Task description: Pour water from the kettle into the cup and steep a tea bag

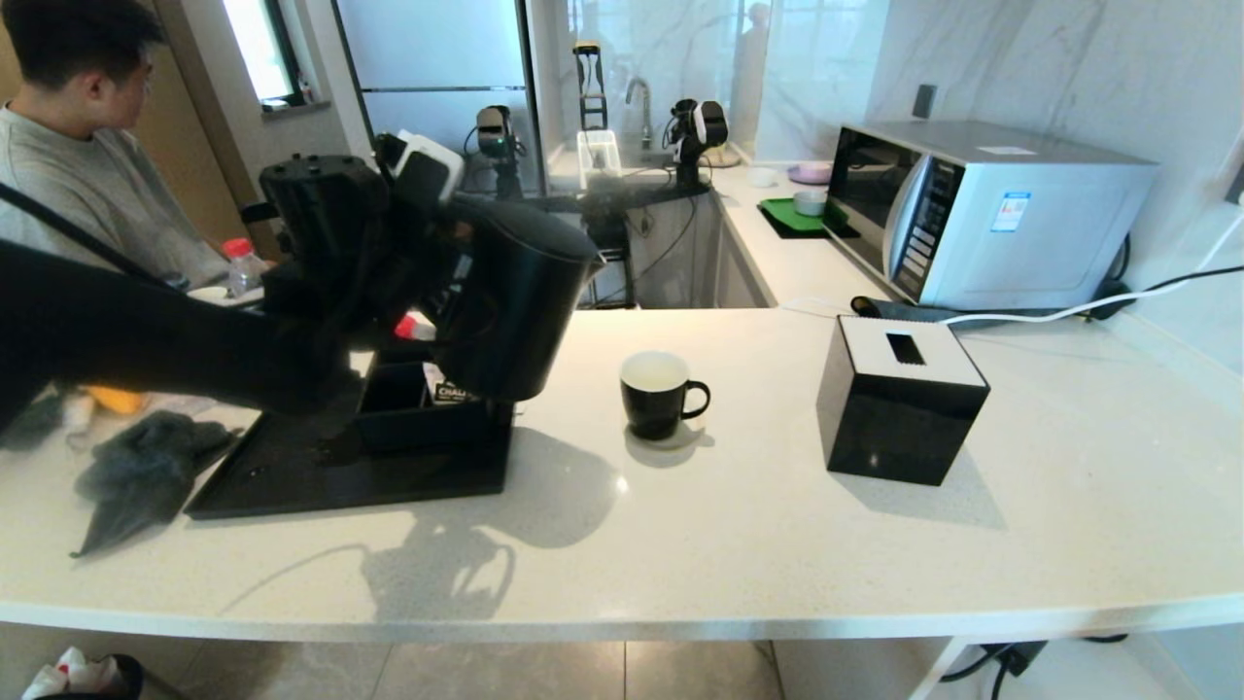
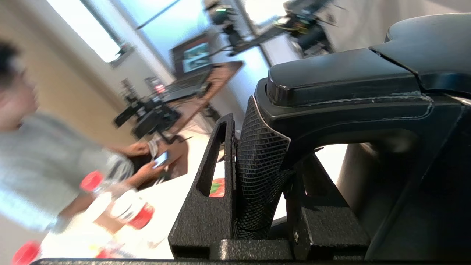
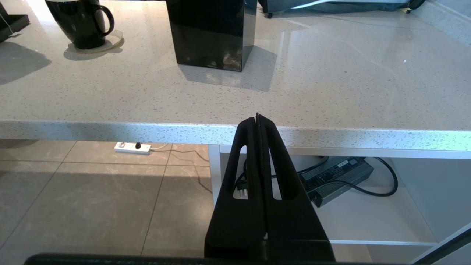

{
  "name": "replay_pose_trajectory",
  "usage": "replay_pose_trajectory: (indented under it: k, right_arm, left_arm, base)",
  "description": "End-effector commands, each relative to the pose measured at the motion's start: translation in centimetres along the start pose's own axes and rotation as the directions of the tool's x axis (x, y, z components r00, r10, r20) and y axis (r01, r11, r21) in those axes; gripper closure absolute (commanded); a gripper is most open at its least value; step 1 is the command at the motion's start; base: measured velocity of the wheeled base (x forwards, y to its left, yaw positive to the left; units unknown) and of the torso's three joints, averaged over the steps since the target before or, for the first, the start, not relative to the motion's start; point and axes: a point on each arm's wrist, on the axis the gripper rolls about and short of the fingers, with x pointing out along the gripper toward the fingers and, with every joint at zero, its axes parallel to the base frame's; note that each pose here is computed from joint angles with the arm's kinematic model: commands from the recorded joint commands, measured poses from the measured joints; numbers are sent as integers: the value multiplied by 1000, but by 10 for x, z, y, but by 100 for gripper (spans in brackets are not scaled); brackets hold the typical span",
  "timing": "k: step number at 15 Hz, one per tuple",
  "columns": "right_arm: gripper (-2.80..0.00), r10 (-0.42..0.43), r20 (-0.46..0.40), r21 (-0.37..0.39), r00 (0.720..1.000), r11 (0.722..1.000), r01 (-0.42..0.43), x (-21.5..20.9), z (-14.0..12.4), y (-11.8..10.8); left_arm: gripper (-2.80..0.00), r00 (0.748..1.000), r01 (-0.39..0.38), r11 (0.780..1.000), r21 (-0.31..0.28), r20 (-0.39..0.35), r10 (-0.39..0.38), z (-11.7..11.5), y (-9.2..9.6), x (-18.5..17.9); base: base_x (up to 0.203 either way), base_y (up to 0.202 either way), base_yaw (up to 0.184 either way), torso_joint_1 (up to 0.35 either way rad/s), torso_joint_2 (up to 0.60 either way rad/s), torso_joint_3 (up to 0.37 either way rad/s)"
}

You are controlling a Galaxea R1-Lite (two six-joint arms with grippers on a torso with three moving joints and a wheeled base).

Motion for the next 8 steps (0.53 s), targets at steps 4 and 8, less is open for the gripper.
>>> replay_pose_trajectory:
  k: [4,8]
  right_arm:
    - [0,1,-1,0,1000,1000,-1,0,0,0]
    - [0,1,-1,0,1000,1000,-1,0,0,0]
  left_arm:
    - [0,991,-132,986,-106,-7,132,8,47,-18]
    - [0,979,-200,969,-144,-63,193,-5,79,-47]
  base:
    - [0,0,0,0,0,0]
    - [0,0,0,0,0,0]
